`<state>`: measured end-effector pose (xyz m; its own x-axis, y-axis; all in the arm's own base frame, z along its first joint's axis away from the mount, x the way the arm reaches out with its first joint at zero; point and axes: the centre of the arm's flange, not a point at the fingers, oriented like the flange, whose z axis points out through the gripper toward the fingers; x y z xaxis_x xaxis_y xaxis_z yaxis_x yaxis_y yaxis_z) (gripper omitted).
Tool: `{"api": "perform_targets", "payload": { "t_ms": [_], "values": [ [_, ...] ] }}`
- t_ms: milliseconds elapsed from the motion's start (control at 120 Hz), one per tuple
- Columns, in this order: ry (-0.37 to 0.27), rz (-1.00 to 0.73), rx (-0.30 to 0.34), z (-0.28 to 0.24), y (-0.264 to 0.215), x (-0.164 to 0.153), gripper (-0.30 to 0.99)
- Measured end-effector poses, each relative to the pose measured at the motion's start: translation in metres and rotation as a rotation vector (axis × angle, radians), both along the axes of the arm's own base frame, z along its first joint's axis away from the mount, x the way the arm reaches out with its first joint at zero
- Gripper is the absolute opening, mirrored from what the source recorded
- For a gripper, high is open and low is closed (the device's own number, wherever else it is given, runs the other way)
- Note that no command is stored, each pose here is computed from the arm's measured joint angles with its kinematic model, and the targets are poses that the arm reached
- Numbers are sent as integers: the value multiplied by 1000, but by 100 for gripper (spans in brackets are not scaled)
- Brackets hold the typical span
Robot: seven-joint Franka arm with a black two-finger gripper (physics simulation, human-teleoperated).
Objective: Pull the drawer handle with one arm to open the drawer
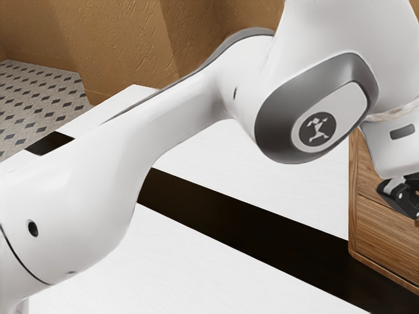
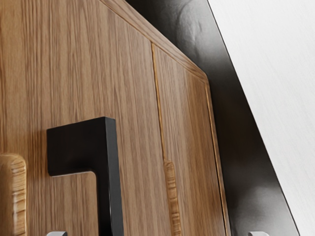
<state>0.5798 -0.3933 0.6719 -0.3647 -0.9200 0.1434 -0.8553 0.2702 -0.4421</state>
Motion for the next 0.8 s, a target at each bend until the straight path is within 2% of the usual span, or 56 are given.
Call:
{"api": "perform_targets", "payload": {
  "t_ms": [400,800],
  "values": [
    [12,8,10,-13,2,8,44],
    [48,2,34,-20,2,2,43]
  ]
}}
